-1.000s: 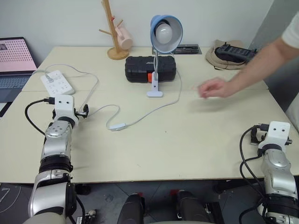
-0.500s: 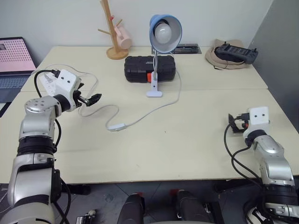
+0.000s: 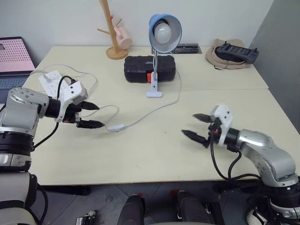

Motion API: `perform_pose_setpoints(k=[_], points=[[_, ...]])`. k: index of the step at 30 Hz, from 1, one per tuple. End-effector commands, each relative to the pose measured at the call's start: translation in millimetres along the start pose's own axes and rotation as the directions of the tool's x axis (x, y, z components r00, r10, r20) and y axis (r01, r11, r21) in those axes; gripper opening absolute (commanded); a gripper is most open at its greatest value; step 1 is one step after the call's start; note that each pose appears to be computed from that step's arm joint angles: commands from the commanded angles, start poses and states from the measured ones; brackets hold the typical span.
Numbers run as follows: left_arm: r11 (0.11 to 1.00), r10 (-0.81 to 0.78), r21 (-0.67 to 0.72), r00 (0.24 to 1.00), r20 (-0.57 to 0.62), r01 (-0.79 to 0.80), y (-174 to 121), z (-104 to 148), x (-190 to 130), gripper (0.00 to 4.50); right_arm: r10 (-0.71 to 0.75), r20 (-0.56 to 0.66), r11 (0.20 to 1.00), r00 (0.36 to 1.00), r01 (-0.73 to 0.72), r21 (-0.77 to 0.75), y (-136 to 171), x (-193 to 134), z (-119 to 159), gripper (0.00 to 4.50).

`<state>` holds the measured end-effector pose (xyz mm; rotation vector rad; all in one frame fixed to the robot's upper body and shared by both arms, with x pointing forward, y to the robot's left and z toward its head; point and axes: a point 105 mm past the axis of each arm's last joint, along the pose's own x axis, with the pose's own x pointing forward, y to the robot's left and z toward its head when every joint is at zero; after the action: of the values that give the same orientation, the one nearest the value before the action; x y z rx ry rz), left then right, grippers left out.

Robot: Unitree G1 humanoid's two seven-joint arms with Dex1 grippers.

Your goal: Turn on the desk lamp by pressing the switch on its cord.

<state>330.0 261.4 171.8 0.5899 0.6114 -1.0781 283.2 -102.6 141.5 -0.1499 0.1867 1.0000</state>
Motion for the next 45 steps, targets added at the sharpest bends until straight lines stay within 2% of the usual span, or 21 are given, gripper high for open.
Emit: perform_pose_setpoints(k=[1, 3, 7, 17, 20, 23, 30, 36, 41, 45], points=[[0.996, -0.001, 0.091, 0.997, -0.079, 0.008, 2, -7, -1, 4.47, 0.051, 0.034, 0.999, 0.998, -0.050, -0.021, 11, 2, 14, 4.50], [0.993, 0.006, 0.114, 0.996, -0.094, 0.004, 6, -10, 5, 4.47, 0.055, 0.043, 0.998, 0.998, -0.055, -0.004, 13, 3, 14, 4.50], [0.979, -0.025, 0.198, 0.989, -0.144, 0.054, 10, -18, 38, 4.47, 0.073, 0.051, 0.997, 0.996, -0.075, 0.026, 24, 4, 12, 4.50], [0.961, -0.053, 0.261, 0.987, -0.151, 0.092, 14, -22, 62, 4.47, 0.007, 0.051, 0.999, 0.999, -0.009, 0.034, 23, -3, 11, 4.50], [0.961, -0.062, 0.260, 0.988, -0.144, 0.098, 16, -19, 60, 4.02, -0.005, 0.049, 0.999, 0.999, 0.003, 0.035, 23, -4, 10, 4.50], [0.960, -0.061, 0.264, 0.990, -0.130, 0.094, 17, -15, 60, 3.28, -0.017, 0.052, 0.999, 0.999, 0.015, 0.035, 21, -5, 11, 4.50], [0.962, -0.045, 0.265, 0.994, -0.098, 0.069, 21, -8, 63, 1.89, -0.028, 0.058, 0.999, 0.998, 0.026, 0.036, 19, -4, 12, 4.50], [0.967, -0.055, 0.246, 0.997, -0.051, 0.066, 20, -4, 68, 0.44, -0.036, 0.061, 0.999, 0.998, 0.034, 0.037, 17, -4, 12, 4.50], [0.978, -0.098, 0.185, 0.995, 0.024, 0.092, 17, 9, 68, 0.39, -0.033, 0.051, 0.998, 0.998, 0.030, 0.054, 17, -9, 10, 4.50], [0.989, -0.143, 0.051, 0.978, 0.151, 0.137, 16, 33, 67, 0.39, -0.032, 0.051, 0.996, 0.998, 0.028, 0.080, 17, -13, 10, 4.50]])
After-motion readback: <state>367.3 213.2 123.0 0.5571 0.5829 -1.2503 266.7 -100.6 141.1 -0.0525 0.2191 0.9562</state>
